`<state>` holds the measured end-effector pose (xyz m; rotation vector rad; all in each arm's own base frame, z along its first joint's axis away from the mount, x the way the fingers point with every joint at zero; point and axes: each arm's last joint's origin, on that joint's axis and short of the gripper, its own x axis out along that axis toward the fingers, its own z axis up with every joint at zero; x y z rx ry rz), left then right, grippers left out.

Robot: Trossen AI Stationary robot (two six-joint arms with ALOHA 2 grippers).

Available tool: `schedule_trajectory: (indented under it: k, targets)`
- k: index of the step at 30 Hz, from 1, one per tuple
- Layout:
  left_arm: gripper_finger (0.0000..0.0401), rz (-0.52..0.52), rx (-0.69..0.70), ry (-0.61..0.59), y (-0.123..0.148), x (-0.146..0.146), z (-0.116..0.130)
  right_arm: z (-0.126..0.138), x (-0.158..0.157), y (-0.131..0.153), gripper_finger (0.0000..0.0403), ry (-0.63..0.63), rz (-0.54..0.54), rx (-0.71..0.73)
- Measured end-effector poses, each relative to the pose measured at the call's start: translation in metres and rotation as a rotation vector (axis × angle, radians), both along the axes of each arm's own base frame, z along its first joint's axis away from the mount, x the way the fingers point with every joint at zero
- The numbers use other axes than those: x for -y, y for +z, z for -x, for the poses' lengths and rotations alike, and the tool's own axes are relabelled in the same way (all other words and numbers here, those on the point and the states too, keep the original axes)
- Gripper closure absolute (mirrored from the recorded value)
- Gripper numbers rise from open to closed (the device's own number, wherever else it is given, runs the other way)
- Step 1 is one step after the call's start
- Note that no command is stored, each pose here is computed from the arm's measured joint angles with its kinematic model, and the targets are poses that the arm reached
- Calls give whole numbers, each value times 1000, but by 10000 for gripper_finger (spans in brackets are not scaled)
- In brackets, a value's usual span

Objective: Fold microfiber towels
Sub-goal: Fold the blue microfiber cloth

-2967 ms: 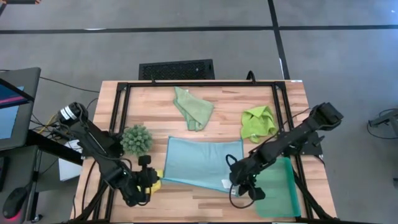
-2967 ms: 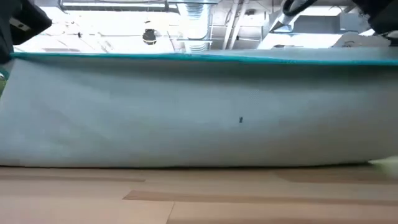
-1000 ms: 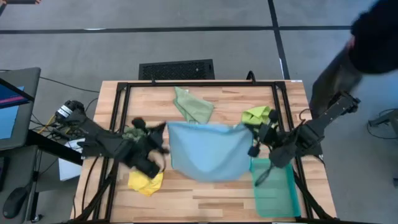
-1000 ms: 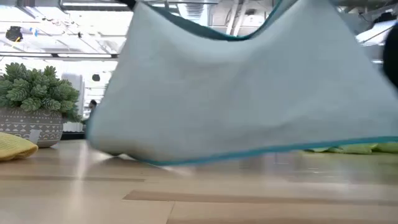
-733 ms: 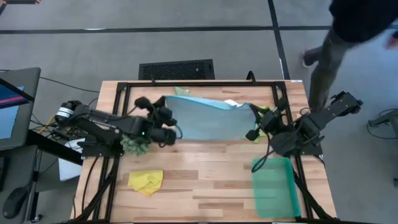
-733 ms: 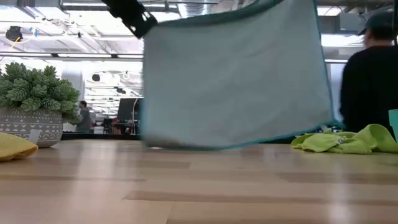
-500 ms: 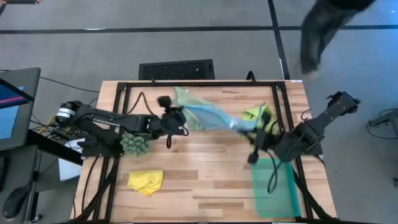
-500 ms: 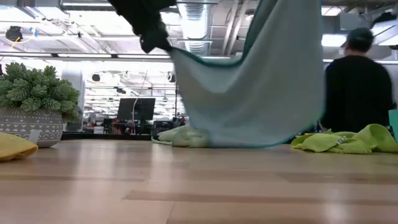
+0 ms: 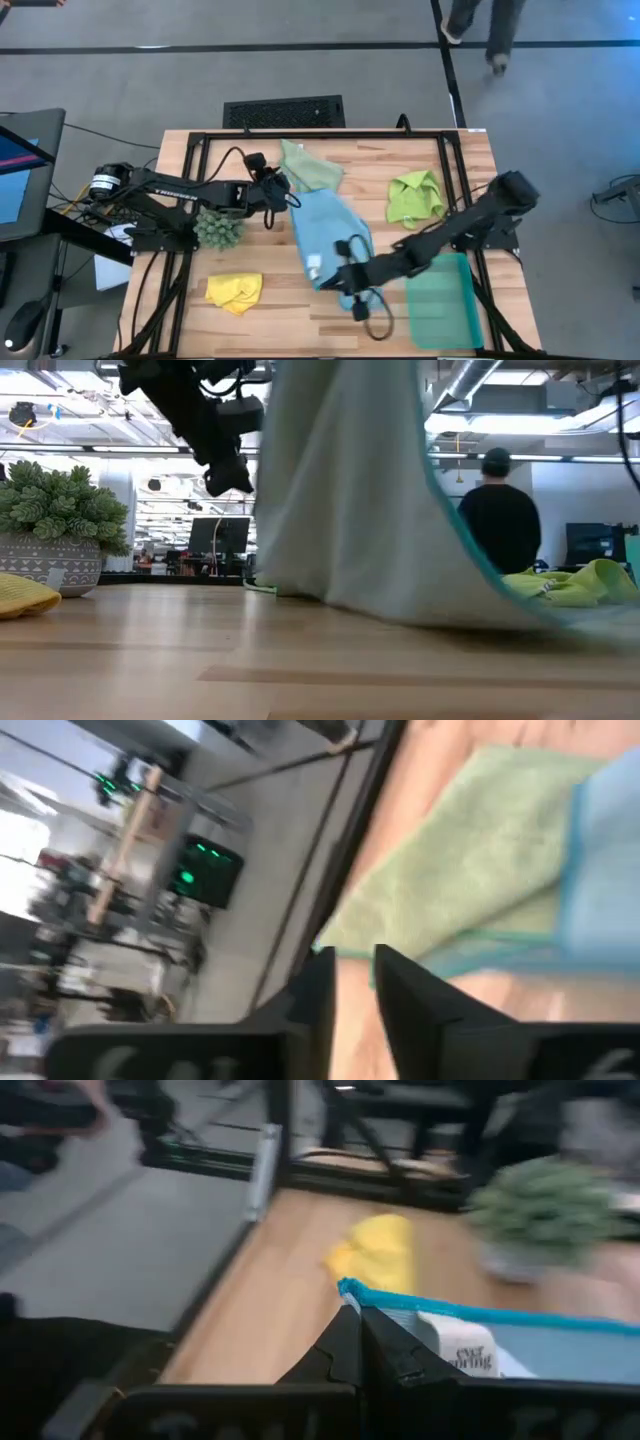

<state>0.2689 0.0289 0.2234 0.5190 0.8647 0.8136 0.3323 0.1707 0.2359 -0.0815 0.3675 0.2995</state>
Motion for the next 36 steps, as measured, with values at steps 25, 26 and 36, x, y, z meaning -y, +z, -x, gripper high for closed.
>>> schedule_trajectory:
  k: [25,26,36]
  targets:
    - [241,423,148,-756,-58,222,13,-61,36,-51,197,128,-114,-249]
    - [241,422,163,-774,-65,229,10,-59,35,-49,190,124,-108,-255]
    - [226,621,132,-736,-54,262,-8,-15,9,-44,187,162,37,-516]
